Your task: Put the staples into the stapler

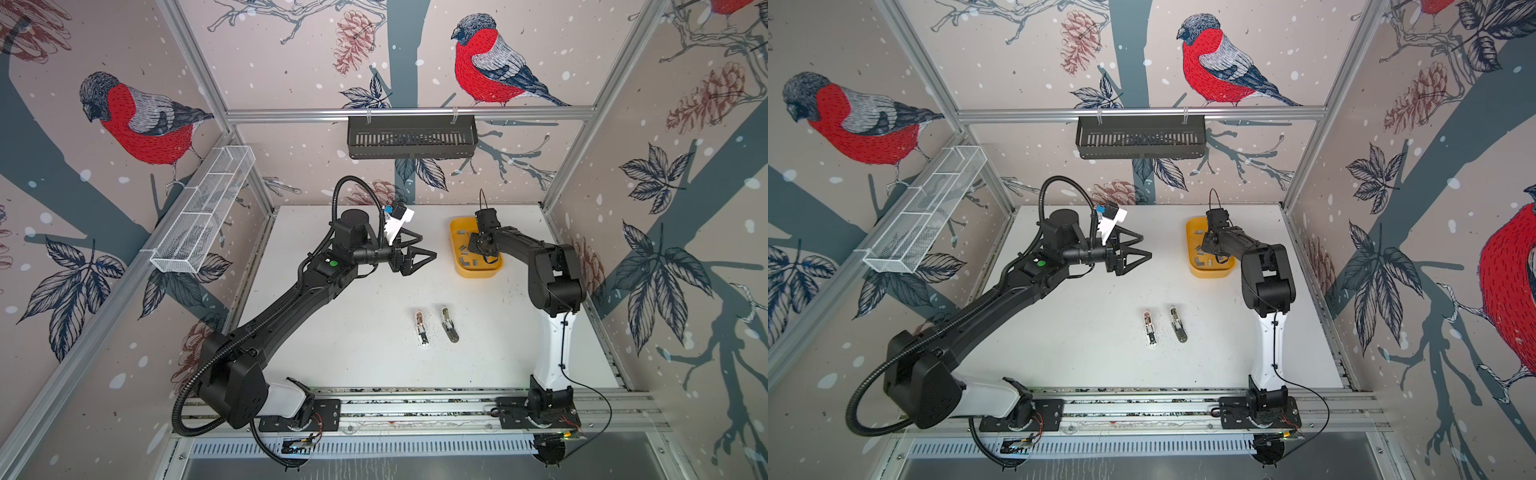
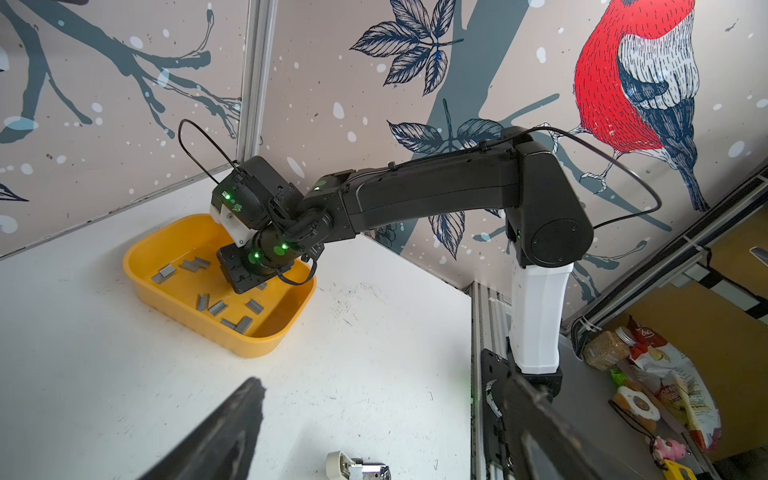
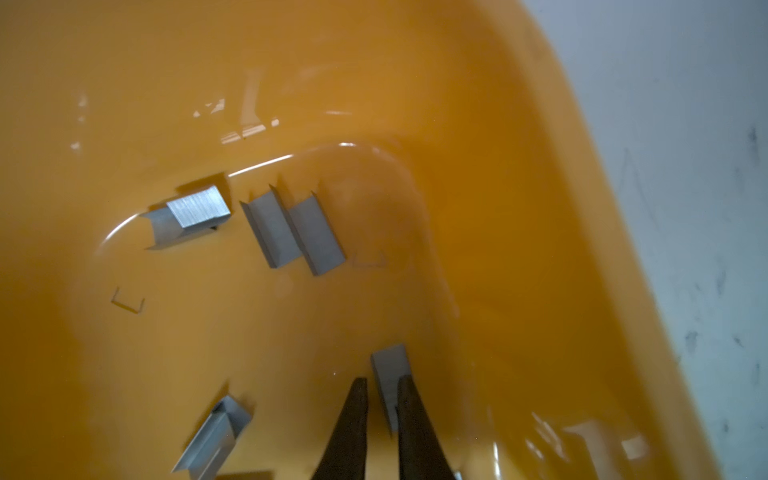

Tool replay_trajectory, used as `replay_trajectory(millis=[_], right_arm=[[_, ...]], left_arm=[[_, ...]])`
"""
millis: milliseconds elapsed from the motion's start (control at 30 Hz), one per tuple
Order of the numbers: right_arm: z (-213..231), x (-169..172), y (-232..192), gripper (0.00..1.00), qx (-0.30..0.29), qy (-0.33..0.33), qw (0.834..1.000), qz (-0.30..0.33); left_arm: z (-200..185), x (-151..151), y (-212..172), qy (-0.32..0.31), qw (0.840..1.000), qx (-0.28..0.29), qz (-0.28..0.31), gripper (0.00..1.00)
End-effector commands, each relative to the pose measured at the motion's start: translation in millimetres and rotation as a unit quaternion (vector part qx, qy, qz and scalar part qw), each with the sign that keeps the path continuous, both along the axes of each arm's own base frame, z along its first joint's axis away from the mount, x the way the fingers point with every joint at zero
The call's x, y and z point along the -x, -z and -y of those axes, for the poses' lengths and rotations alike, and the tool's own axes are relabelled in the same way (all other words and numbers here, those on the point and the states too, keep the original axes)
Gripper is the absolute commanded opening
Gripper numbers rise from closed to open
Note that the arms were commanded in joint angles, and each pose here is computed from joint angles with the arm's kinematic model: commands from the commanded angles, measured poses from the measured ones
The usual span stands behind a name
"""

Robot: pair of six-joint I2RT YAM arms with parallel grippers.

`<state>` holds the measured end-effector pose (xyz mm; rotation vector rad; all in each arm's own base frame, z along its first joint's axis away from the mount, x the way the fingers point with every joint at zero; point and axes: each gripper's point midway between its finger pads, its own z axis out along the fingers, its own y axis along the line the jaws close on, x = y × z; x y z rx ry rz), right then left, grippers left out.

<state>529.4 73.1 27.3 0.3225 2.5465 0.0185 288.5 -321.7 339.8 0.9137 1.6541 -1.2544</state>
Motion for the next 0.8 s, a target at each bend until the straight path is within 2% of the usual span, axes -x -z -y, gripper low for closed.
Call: replay_trajectory(millis=[0,433,767], right_arm=[[1.0,-0.9,3.2,0.15,0.003,-0.001,1.000,-0.005],[-1.2,-3.7,-0.7,0.05,0.017,-0.005,1.000,0.004],[-5.9,-8.3,-55.0,0.04,0.013,-0.029,0.997,0.065]], left_arm=[[1.5,0.8,-13.0,0.008,1.000,0.018,0.021,0.90],[1.4,0.7,-13.1,0.008,1.000,0.019,0.021,0.90],[1.1,-3.8,-10.7,0.004,1.000,0.019,0.010,0.90]])
